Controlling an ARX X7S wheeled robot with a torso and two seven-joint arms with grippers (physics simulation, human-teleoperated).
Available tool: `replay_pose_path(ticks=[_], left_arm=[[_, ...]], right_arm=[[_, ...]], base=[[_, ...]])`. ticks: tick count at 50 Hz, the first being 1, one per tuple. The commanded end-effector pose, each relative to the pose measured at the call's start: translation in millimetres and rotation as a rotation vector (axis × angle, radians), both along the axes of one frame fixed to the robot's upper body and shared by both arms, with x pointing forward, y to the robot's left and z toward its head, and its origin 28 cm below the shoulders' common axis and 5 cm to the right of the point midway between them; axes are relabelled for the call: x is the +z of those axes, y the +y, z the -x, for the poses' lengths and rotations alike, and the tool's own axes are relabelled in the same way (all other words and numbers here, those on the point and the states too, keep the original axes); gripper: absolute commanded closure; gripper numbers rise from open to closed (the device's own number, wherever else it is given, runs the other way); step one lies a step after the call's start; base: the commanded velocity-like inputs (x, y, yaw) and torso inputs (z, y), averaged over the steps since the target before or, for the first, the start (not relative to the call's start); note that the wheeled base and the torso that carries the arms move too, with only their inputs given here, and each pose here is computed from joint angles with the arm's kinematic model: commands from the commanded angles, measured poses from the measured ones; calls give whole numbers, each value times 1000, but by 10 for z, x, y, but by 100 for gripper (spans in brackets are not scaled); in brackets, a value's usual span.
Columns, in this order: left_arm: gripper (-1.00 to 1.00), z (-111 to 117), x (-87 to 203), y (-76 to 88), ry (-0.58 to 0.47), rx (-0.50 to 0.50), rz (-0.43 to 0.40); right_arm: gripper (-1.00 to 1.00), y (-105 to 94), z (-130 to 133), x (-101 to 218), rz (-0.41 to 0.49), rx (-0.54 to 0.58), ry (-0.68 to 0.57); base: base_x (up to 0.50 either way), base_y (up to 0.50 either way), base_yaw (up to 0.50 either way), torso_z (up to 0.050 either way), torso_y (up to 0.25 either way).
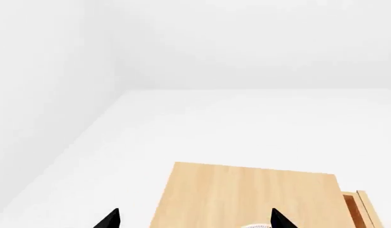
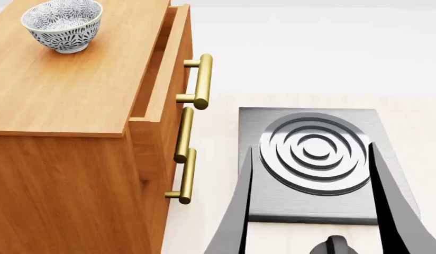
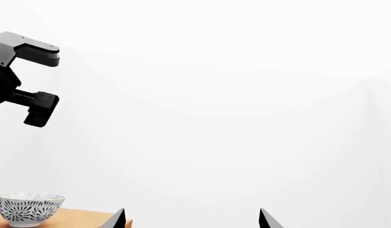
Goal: Pick the akita bowl on the wooden cabinet and place it on the plate.
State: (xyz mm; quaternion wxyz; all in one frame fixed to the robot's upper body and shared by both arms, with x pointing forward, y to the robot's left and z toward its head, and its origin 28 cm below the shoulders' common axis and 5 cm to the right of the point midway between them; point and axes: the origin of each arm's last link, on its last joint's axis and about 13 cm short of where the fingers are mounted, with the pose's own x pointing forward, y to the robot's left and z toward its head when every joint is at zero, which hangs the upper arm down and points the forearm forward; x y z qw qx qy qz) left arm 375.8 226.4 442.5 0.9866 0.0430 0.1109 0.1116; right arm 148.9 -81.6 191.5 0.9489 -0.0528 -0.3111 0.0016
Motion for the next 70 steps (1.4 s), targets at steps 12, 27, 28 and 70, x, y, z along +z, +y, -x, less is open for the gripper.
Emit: replay_pose_path(ticks=[12,27,28,70], left_arm=[[-100,43,-66,-5,100,-110,273],[-100,54,-12,22,68,-88,263],[-100,54,-15,23,70,-85,257],[-100,-65,-470,76,273,-86,32]], right_arm=[[-100,9,-6,-8,5,1,2],[-100,22,-6,-13,7,8,3],[-100,22,-5,-12,6,8,3],[-100,31,-22,-28,9,10,8]], base=[[0,0,0,0,0],[0,0,0,0,-146],[0,0,0,0,-250],[0,0,0,0,-43]])
